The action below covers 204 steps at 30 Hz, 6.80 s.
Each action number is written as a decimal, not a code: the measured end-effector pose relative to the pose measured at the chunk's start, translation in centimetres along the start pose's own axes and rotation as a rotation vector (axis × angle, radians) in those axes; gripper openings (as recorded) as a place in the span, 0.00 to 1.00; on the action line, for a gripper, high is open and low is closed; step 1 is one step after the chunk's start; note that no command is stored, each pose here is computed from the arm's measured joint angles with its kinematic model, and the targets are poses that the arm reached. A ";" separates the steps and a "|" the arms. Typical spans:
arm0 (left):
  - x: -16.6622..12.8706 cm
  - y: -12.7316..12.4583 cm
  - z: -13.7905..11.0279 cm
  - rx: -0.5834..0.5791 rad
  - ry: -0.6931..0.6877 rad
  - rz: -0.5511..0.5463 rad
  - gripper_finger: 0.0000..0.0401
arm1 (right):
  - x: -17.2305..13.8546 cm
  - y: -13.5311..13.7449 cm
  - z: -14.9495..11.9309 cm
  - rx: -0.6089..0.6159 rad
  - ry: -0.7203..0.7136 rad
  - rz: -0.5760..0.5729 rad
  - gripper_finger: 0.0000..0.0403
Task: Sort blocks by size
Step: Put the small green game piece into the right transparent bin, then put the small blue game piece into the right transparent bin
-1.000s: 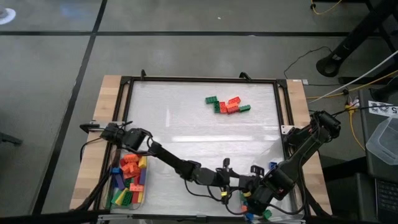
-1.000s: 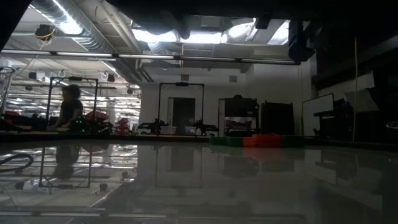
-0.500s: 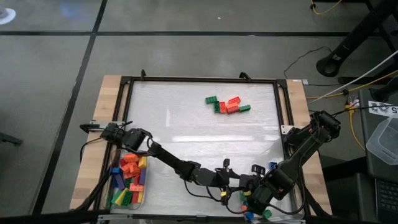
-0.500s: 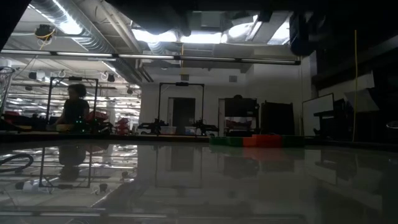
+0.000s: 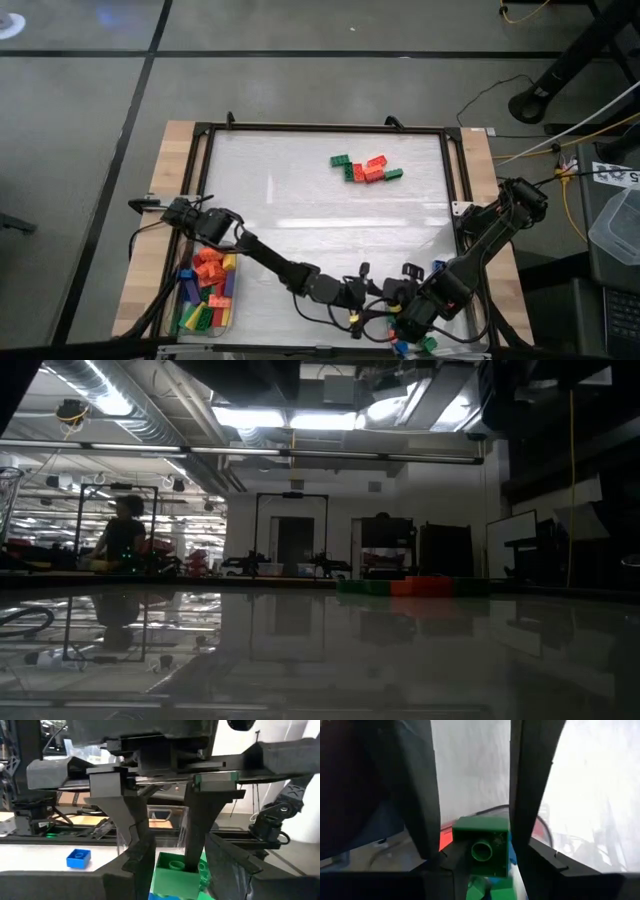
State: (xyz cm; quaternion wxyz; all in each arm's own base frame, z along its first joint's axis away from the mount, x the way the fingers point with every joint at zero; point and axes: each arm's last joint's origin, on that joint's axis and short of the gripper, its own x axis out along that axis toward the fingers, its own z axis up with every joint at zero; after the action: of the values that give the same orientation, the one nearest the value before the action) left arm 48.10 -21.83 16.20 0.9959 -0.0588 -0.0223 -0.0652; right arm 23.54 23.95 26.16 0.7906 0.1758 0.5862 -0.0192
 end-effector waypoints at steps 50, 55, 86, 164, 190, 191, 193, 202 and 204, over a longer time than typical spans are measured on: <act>0.0 0.4 -1.0 0.102 0.123 0.023 0.39 | -1.3 -0.7 -0.5 -0.002 0.074 0.001 0.37; -0.1 0.3 0.7 0.116 0.097 0.022 0.39 | -1.8 -2.7 -1.6 0.006 0.191 -0.200 0.37; -8.9 5.7 12.8 0.260 0.764 0.433 0.39 | -2.3 -15.3 -8.5 0.109 0.111 -0.048 0.37; -25.1 -2.9 18.5 0.152 0.746 0.746 0.39 | 1.4 -15.9 0.7 -0.302 -0.971 0.203 0.23; -21.8 -4.0 14.8 0.822 0.990 0.460 0.39 | 1.9 -12.6 19.3 -0.608 -1.122 0.432 0.23; -21.6 -4.0 14.6 0.844 0.991 0.461 0.39 | 1.7 -12.5 19.4 -0.606 -1.117 0.432 0.23; -21.1 -3.6 14.6 0.861 0.965 0.499 0.39 | 1.4 -12.3 19.7 -0.605 -1.113 0.431 0.23; -20.8 -3.0 15.0 0.954 0.918 0.559 0.39 | 1.3 -12.3 19.9 -0.513 -1.097 0.442 0.23; -20.8 -3.0 15.0 0.964 0.912 0.565 0.39 | 1.3 -12.4 20.0 -0.459 -1.105 0.418 0.23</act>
State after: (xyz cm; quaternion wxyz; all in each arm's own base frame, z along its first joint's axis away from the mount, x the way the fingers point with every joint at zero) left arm 26.56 -20.37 30.33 0.8000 0.4169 0.3855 0.1936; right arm 39.38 6.55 26.82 0.9812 0.0766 0.0341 0.1740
